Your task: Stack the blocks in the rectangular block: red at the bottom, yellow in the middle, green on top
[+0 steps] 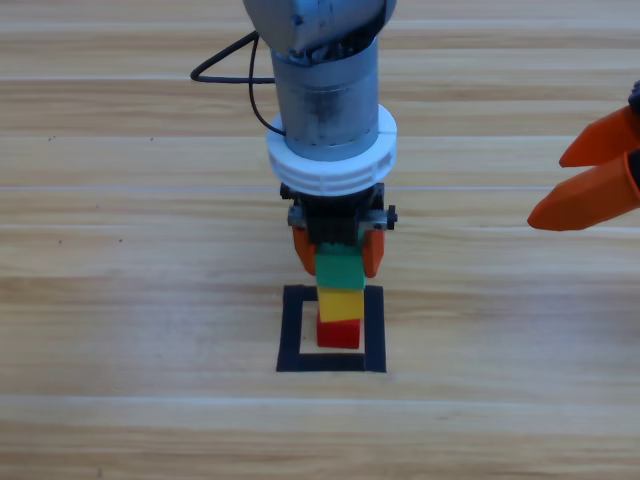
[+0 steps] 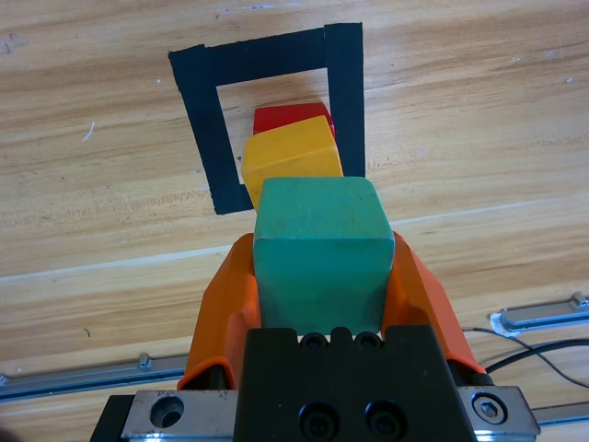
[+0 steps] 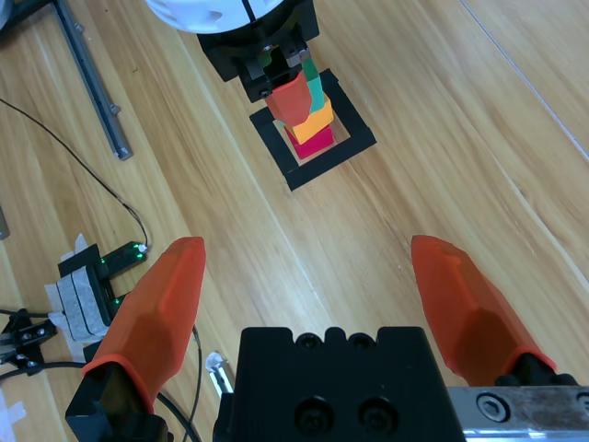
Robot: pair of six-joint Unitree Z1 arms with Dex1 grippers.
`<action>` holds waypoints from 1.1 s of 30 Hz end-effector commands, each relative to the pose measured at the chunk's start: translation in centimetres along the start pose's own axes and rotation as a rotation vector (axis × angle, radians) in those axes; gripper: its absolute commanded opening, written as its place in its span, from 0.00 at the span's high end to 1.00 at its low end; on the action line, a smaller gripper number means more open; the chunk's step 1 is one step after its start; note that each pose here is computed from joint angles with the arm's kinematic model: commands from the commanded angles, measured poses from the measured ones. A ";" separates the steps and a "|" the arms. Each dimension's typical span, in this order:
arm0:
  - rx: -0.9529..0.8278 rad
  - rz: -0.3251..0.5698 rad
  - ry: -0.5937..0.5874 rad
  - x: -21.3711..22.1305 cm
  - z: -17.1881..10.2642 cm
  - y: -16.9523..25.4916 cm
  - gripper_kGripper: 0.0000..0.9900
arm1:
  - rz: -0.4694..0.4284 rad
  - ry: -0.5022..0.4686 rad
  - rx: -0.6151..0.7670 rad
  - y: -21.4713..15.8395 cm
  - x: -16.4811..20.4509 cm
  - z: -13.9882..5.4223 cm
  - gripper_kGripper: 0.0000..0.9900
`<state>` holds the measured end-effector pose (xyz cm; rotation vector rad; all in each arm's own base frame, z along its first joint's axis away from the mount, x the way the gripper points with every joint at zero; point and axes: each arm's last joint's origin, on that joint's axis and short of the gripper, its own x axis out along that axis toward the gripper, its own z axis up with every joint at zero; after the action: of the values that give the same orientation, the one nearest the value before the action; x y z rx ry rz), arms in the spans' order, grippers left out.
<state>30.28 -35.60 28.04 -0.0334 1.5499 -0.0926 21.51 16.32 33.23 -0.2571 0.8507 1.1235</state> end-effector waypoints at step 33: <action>0.031 0.066 0.012 0.5 -1.2 0.5 0.00 | 0.101 0.016 -0.112 3.3 2.4 1.1 0.00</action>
<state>30.31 -35.49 26.23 0.0179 1.5758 -0.0530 19.63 18.98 33.64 -0.3098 0.8219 1.2373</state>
